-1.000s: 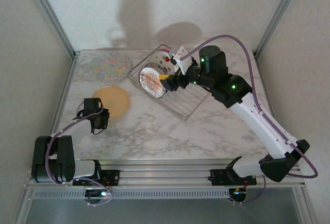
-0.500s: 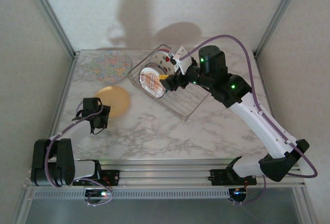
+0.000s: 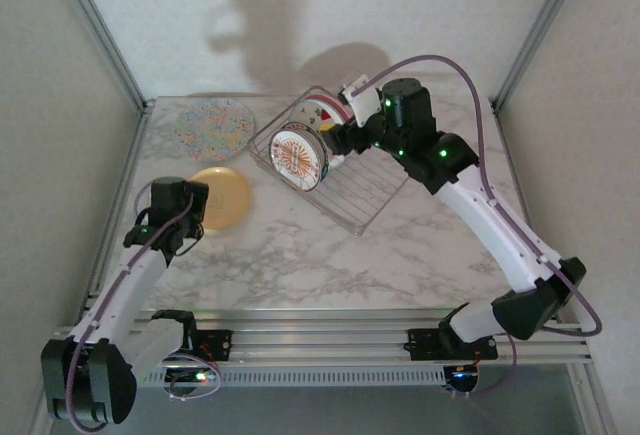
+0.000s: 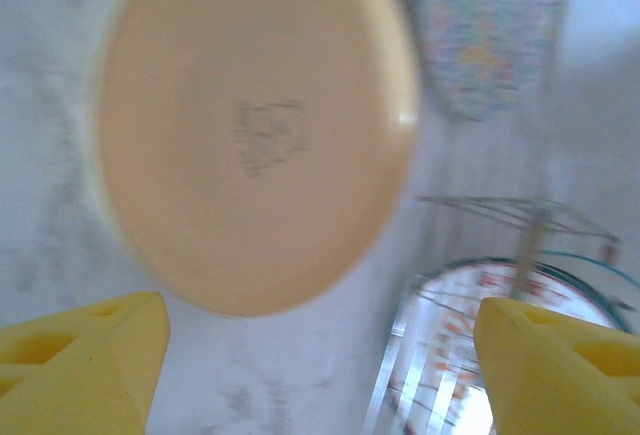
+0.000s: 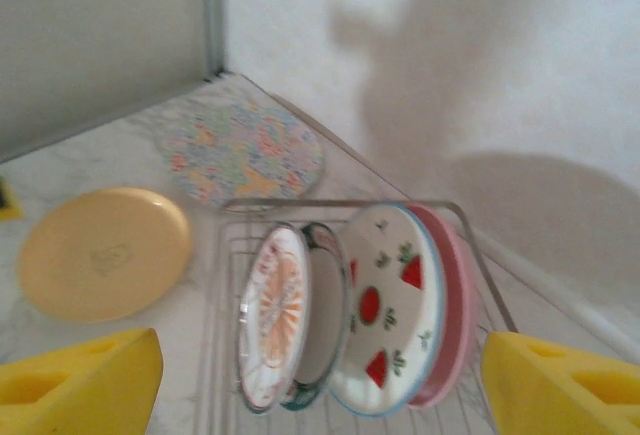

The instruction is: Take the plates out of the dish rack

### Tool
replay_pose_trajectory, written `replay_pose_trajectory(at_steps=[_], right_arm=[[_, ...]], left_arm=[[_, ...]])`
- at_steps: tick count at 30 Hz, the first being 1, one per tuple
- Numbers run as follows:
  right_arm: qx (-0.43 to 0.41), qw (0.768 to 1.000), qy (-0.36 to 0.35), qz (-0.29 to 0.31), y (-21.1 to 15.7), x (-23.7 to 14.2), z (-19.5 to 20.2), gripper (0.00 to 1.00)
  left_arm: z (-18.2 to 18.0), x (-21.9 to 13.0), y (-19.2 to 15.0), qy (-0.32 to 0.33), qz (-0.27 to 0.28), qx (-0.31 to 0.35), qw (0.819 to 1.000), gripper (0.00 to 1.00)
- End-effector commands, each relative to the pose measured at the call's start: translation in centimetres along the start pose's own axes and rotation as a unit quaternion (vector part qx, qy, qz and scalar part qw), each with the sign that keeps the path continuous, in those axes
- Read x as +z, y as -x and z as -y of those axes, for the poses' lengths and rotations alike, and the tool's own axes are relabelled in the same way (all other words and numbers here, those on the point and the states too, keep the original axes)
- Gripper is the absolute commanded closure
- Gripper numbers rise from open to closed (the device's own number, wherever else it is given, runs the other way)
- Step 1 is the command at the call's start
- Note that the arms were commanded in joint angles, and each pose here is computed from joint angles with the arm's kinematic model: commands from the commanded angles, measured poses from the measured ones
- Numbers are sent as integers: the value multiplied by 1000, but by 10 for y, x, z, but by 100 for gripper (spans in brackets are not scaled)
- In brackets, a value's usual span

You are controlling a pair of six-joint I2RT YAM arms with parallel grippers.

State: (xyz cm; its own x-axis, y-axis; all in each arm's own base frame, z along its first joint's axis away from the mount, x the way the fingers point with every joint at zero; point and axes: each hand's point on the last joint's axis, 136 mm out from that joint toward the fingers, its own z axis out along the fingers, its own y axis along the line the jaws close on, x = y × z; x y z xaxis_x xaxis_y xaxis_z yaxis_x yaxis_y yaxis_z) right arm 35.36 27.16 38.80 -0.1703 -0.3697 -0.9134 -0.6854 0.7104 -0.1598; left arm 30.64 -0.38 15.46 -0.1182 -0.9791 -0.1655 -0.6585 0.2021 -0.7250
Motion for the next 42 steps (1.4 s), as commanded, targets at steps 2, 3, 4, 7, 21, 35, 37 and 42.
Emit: replay_pose_trajectory(at_steps=[2, 3, 4, 7, 21, 35, 37, 42], right_arm=[[39, 998, -47, -34, -17, 21, 38, 17], [43, 997, -48, -40, -22, 28, 44, 18], [49, 997, -46, -45, -28, 34, 50, 18], [61, 996, -33, -59, -42, 53, 67, 20], [75, 991, 10, -112, -97, 115, 105, 31], [65, 985, 27, -155, -130, 145, 110, 38], [63, 985, 28, -157, -132, 148, 111, 39], [64, 985, 27, -160, -135, 155, 115, 44]], left_arm=[[66, -23, 1, -56, 23, 48, 997, 21], [83, -25, -3, -78, 17, 63, 995, 21], [103, -28, -10, -105, 9, 76, 992, 21], [159, -35, -38, -171, -26, 137, 975, 21], [276, -89, -165, -316, -73, 377, 868, 22], [277, -107, -193, -338, -75, 413, 843, 22], [276, -109, -192, -338, -75, 412, 843, 22], [273, -109, -194, -339, -80, 411, 843, 21]])
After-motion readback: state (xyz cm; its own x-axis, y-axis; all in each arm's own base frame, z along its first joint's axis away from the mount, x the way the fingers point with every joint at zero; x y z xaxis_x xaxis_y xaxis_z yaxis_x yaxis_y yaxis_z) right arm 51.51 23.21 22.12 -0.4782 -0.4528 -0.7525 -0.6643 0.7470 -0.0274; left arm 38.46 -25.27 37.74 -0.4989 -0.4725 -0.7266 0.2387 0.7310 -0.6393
